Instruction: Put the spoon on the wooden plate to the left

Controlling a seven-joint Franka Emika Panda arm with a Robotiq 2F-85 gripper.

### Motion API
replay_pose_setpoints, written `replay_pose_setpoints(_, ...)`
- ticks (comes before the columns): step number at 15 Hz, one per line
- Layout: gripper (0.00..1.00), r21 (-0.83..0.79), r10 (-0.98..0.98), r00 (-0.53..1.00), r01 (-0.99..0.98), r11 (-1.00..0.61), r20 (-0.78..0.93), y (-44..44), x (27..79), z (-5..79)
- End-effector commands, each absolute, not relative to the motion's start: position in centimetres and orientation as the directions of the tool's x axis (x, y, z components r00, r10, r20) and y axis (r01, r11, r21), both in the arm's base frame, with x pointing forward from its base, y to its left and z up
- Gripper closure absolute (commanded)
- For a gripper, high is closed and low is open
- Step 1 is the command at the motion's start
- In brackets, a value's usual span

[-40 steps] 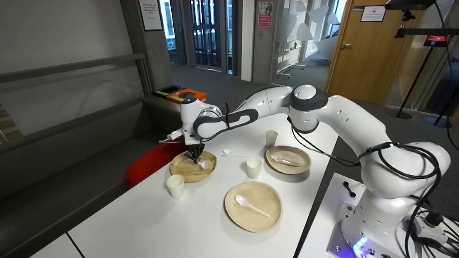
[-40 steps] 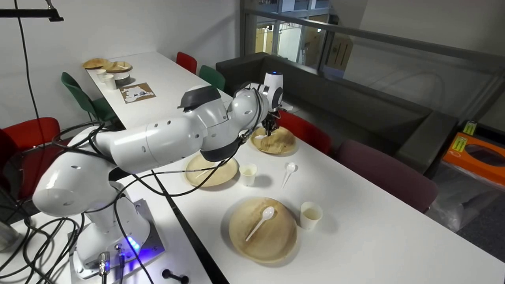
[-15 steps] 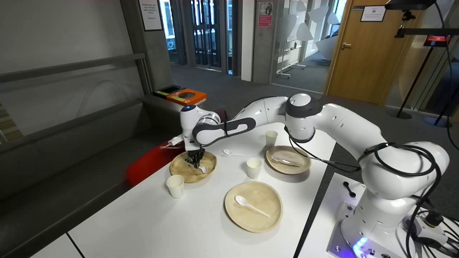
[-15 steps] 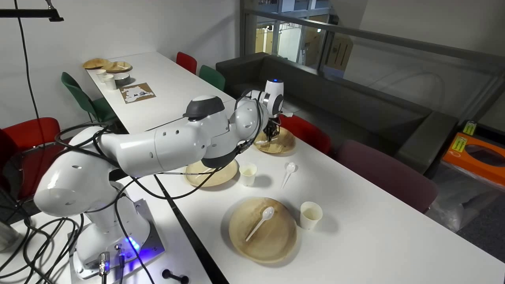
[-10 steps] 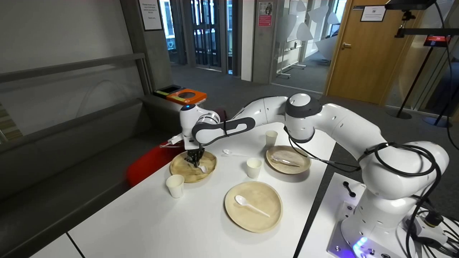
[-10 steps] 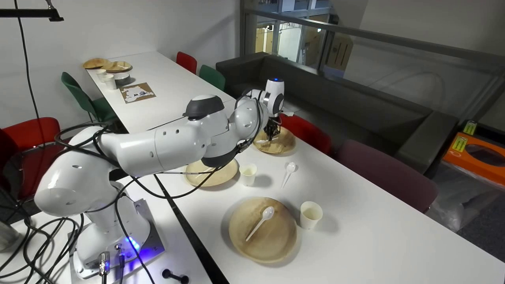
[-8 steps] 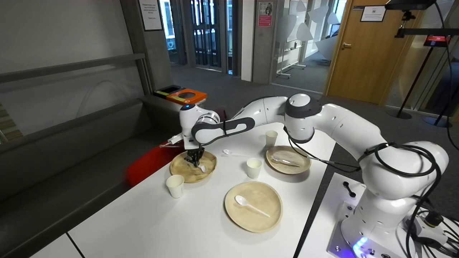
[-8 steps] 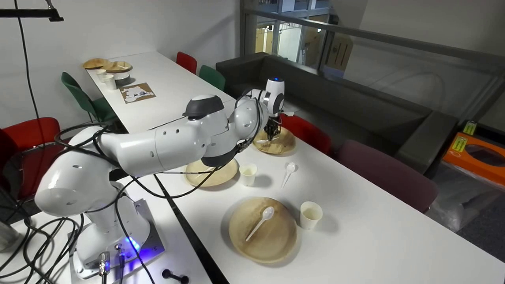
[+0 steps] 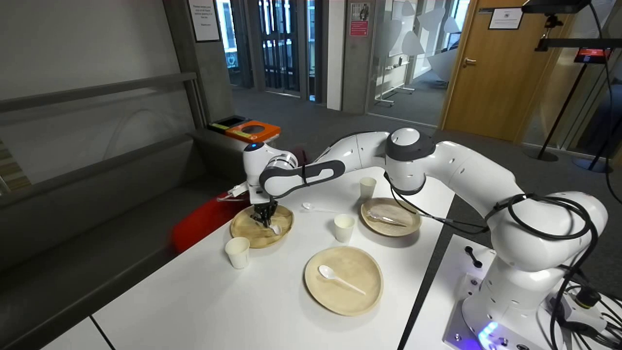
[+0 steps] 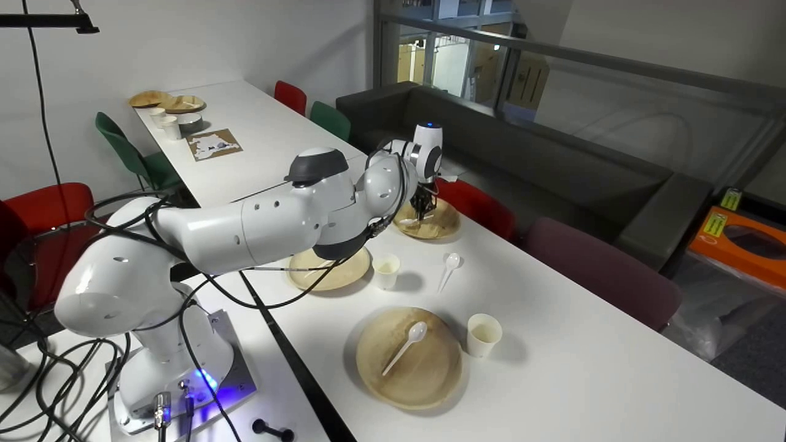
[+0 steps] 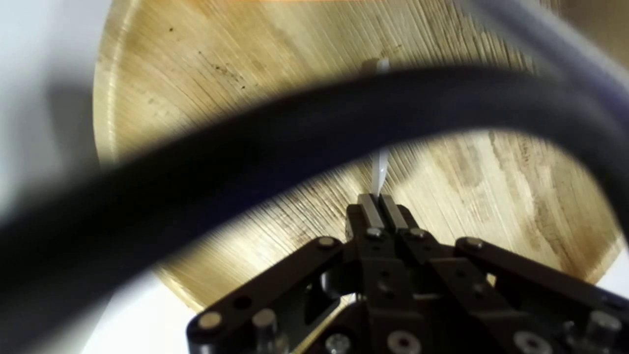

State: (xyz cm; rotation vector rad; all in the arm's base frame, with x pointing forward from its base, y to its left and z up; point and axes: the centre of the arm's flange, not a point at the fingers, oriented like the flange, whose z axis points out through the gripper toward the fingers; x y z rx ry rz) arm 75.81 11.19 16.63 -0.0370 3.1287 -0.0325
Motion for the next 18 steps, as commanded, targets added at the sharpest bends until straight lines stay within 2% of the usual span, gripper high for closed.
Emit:
replay_pose_setpoints(1, 0.99, -0.022, -0.028, -0.999, -0.027, 0.999, -0.016, 11.3, 75.8, 16.8)
replay_pose_setpoints(2, 0.71, -0.025, -0.026, -1.000, -0.026, 0.999, -0.015, 11.3, 75.8, 16.9)
replay_pose_setpoints(3, 0.71, -0.024, -0.026, -1.000, -0.025, 0.999, -0.016, 11.3, 75.8, 16.8)
replay_pose_setpoints(4, 0.65, -0.024, -0.025, -1.000, -0.025, 0.999, -0.015, 11.3, 75.8, 16.8)
replay_pose_setpoints(12, 0.06, -0.006, -0.021, -0.997, -0.021, 1.000, -0.069, 11.6, 74.2, 19.0)
replay_pose_setpoints(14, 0.00, 0.042, -0.013, -0.993, -0.018, 0.999, -0.116, 12.0, 73.0, 20.9)
replay_pose_setpoints(18, 0.00, 0.090, -0.029, -0.970, -0.052, 0.995, -0.240, 13.1, 70.3, 26.4)
